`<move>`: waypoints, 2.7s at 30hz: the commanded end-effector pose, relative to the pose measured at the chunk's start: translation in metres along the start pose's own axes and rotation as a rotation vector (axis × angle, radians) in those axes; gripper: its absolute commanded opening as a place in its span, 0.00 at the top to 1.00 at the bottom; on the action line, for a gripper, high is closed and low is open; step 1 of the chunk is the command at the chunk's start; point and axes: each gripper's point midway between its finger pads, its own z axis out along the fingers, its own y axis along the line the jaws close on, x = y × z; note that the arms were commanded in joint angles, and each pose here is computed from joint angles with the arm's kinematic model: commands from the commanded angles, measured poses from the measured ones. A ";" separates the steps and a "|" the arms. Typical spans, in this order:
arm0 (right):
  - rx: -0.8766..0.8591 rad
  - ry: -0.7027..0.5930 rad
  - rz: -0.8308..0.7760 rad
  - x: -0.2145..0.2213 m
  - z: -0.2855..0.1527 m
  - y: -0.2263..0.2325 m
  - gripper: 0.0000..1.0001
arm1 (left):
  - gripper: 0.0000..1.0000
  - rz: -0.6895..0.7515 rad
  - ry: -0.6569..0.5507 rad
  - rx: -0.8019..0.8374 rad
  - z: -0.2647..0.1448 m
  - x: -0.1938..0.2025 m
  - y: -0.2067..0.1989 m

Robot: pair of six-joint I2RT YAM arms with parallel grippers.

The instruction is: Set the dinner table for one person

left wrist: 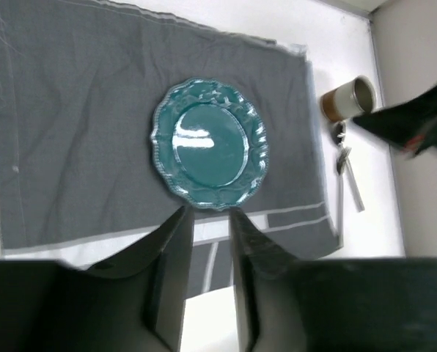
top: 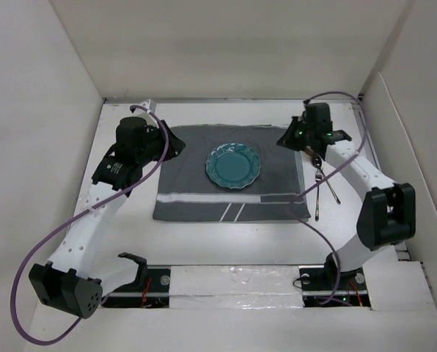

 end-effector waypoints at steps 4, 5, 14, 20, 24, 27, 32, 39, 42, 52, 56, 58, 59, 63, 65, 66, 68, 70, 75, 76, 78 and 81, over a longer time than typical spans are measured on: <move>0.386 -0.269 0.010 -0.099 -0.068 -0.104 1.00 | 1.00 0.035 0.005 0.035 0.006 0.006 -0.005; 0.456 -0.280 0.031 -0.108 -0.075 -0.127 0.98 | 1.00 0.036 0.009 0.033 0.006 0.008 -0.003; 0.590 -0.184 0.083 -0.109 -0.062 -0.196 0.48 | 0.92 0.041 0.020 0.037 0.008 0.012 -0.002; 0.515 -0.139 0.085 -0.115 -0.036 -0.195 0.50 | 0.92 0.040 0.033 0.045 0.009 0.016 -0.002; 0.488 -0.124 0.094 -0.114 -0.023 -0.195 0.51 | 0.92 0.029 0.045 0.045 0.010 0.021 0.000; 0.486 -0.120 0.103 -0.113 -0.017 -0.198 0.54 | 0.92 0.022 0.048 0.041 0.010 0.024 0.002; 0.517 -0.086 0.128 -0.104 0.002 -0.209 0.81 | 0.92 0.020 0.052 0.032 0.012 0.027 0.005; 0.511 -0.225 0.099 -0.144 -0.020 -0.185 1.00 | 0.92 0.023 0.054 0.021 0.012 0.025 0.006; 0.447 -0.300 0.039 -0.164 -0.031 -0.147 1.00 | 0.92 0.020 0.056 0.020 0.013 0.027 0.007; 0.285 -0.167 -0.058 -0.131 0.024 -0.079 1.00 | 0.91 0.012 0.059 0.027 0.016 0.027 0.006; 0.228 -0.149 -0.048 -0.136 0.044 -0.067 1.00 | 0.90 0.007 0.057 0.008 0.016 0.028 0.010; 0.223 -0.138 -0.038 -0.137 0.052 -0.067 1.00 | 0.90 0.006 0.059 0.003 0.016 0.030 0.011; 0.233 -0.121 -0.034 -0.134 0.060 -0.072 1.00 | 0.89 0.003 0.060 0.002 0.017 0.031 0.012; 0.227 -0.096 -0.030 -0.131 0.074 -0.070 1.00 | 0.89 0.000 0.068 -0.005 0.018 0.035 0.015; 0.236 -0.087 -0.037 -0.127 0.075 -0.074 1.00 | 0.89 -0.003 0.070 -0.006 0.017 0.036 0.015; 0.241 -0.084 -0.038 -0.126 0.075 -0.075 0.97 | 0.89 -0.008 0.069 -0.004 0.018 0.036 0.015; 0.252 -0.068 -0.038 -0.119 0.076 -0.080 0.76 | 0.89 -0.009 0.069 -0.001 0.017 0.036 0.014; 0.251 -0.069 -0.033 -0.118 0.070 -0.078 0.64 | 0.88 -0.010 0.068 0.002 0.017 0.035 0.013; 0.266 -0.113 -0.019 -0.125 0.030 -0.080 0.48 | 0.86 -0.007 0.071 0.011 0.016 0.034 0.010; 0.267 -0.128 -0.017 -0.124 0.021 -0.079 0.48 | 0.86 -0.005 0.073 0.010 0.015 0.034 0.011; 0.277 -0.165 -0.002 -0.113 -0.011 -0.087 0.65 | 0.86 -0.002 0.076 0.012 0.014 0.035 0.010; 0.283 -0.213 0.027 -0.089 -0.052 -0.089 1.00 | 0.87 0.006 0.086 0.017 0.013 0.039 0.012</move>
